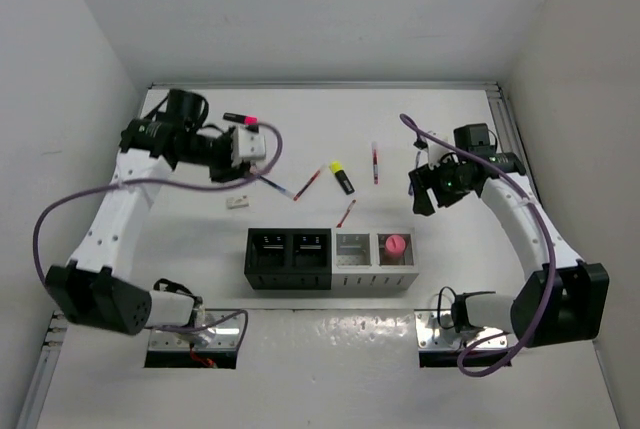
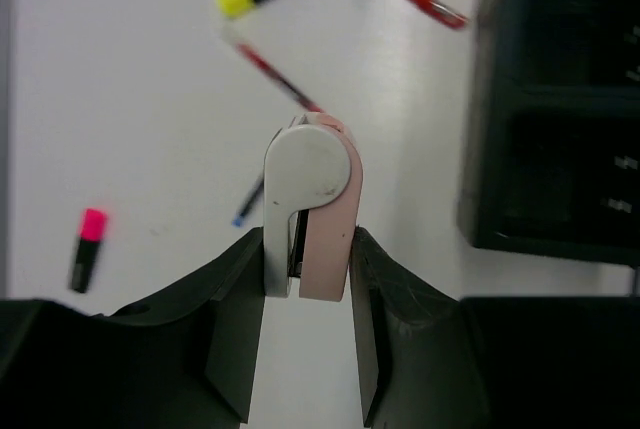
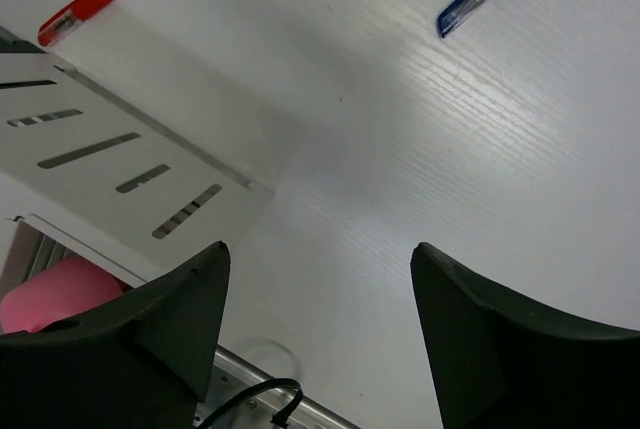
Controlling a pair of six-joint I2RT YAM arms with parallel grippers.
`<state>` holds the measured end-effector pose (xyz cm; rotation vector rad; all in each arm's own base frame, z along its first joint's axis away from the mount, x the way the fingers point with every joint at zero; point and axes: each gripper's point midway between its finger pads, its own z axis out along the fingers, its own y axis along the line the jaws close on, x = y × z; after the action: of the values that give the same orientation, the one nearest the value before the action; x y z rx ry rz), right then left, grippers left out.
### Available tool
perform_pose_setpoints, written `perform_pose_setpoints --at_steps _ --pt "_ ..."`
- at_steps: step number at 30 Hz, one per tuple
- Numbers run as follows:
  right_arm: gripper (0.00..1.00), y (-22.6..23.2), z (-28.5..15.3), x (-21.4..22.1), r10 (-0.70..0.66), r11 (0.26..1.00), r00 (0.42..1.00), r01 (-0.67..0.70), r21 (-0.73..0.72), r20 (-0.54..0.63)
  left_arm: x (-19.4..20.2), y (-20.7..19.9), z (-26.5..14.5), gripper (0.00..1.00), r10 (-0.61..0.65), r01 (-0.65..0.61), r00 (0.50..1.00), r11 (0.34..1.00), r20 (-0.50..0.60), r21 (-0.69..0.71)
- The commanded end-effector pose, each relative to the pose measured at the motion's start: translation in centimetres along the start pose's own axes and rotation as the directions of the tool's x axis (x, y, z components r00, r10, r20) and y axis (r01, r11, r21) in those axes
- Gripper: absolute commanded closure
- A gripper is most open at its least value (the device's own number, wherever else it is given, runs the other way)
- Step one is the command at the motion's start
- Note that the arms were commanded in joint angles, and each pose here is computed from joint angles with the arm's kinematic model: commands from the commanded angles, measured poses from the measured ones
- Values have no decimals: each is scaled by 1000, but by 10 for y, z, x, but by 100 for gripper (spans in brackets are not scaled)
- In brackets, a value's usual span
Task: Sort the stationery into containers
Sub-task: Place the stationery in the storage box.
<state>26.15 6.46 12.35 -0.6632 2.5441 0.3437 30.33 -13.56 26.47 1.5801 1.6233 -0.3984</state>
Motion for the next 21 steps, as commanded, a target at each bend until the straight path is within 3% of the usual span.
perform_pose_setpoints --at_steps 1,4,12,21 --pt "28 -8 4 -5 -10 1000 1000 10 16 18 18 -83 -1 65 90 -92 996 969 18 227" --pt "28 -11 4 -5 8 1000 1000 -8 23 9 12 -116 -9 66 199 -205 979 953 52 223" --pt "28 -16 2 1 -22 1000 999 22 8 -48 3 -162 10 65 173 -203 977 932 124 301" --pt "28 -19 1 -4 -16 1000 999 16 -3 -47 19 -158 36 65 107 -100 994 946 -5 309"
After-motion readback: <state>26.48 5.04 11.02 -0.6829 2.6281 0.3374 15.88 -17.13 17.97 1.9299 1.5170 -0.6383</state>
